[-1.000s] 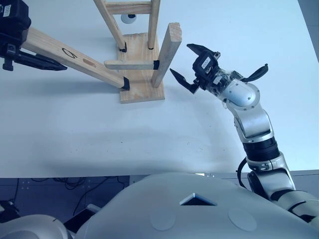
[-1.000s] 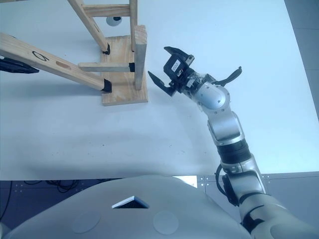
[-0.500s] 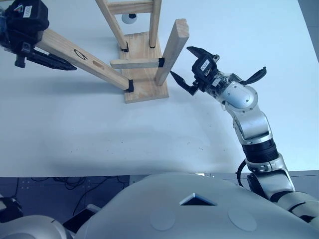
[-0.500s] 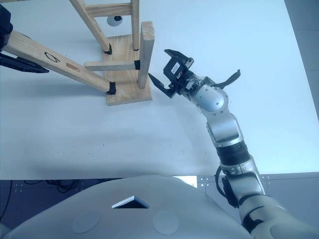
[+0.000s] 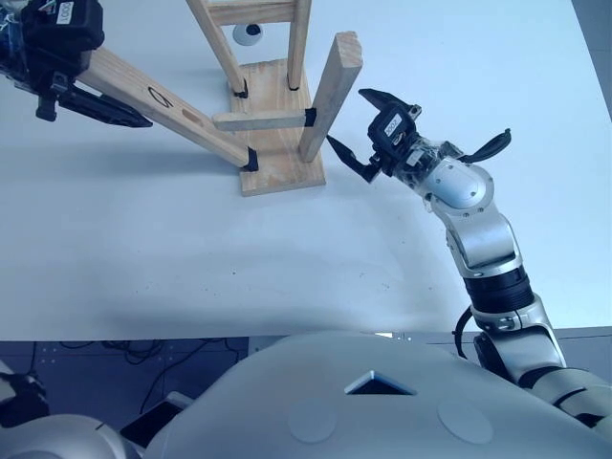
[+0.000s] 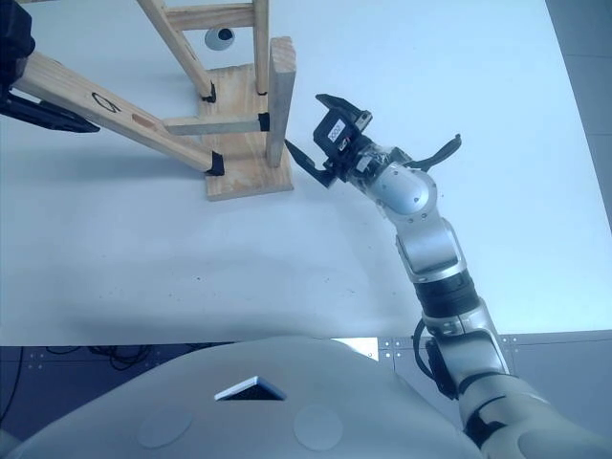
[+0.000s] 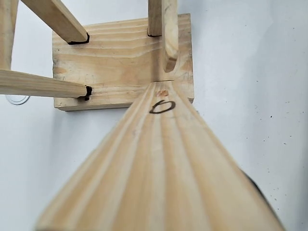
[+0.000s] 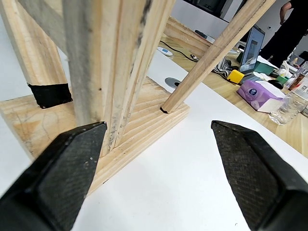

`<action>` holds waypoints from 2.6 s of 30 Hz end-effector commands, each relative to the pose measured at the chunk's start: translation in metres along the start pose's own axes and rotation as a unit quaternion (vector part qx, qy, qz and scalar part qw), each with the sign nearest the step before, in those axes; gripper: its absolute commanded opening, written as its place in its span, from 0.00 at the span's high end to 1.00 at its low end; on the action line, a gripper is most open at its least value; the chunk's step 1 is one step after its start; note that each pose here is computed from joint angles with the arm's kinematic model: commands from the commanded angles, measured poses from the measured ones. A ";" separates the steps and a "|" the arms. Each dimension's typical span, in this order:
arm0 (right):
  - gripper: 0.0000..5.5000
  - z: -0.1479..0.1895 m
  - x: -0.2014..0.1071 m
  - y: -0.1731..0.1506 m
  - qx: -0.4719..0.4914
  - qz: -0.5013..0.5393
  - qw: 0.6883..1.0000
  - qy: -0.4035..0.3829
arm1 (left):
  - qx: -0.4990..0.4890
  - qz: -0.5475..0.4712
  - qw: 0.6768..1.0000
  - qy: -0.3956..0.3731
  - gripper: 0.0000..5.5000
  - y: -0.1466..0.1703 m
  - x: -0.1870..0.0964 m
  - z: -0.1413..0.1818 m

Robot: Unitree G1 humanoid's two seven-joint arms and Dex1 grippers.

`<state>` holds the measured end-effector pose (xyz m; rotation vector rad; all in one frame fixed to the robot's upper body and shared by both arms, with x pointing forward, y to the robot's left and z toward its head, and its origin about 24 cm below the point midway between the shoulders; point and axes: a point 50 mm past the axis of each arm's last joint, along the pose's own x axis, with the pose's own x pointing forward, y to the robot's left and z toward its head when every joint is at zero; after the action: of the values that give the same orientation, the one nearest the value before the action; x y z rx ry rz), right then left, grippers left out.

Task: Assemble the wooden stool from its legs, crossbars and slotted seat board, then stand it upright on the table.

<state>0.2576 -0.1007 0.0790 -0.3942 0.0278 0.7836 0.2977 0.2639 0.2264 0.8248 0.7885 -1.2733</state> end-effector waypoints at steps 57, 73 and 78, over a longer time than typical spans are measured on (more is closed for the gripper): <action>0.27 0.025 0.047 0.044 -0.005 0.112 0.993 0.048 | 0.136 -0.057 0.987 0.058 0.67 -0.011 0.121 0.066; 0.11 0.019 0.034 0.032 -0.014 0.109 0.992 0.061 | 0.038 0.111 0.991 -0.057 0.40 -0.003 0.025 0.028; 0.11 0.015 0.029 0.028 -0.019 0.112 0.991 0.073 | -0.019 0.156 0.984 -0.079 0.40 -0.009 0.006 0.007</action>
<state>0.2586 -0.0509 0.0810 -0.4786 0.1690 0.9727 0.2935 0.2376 0.2184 0.7867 0.5246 -1.1137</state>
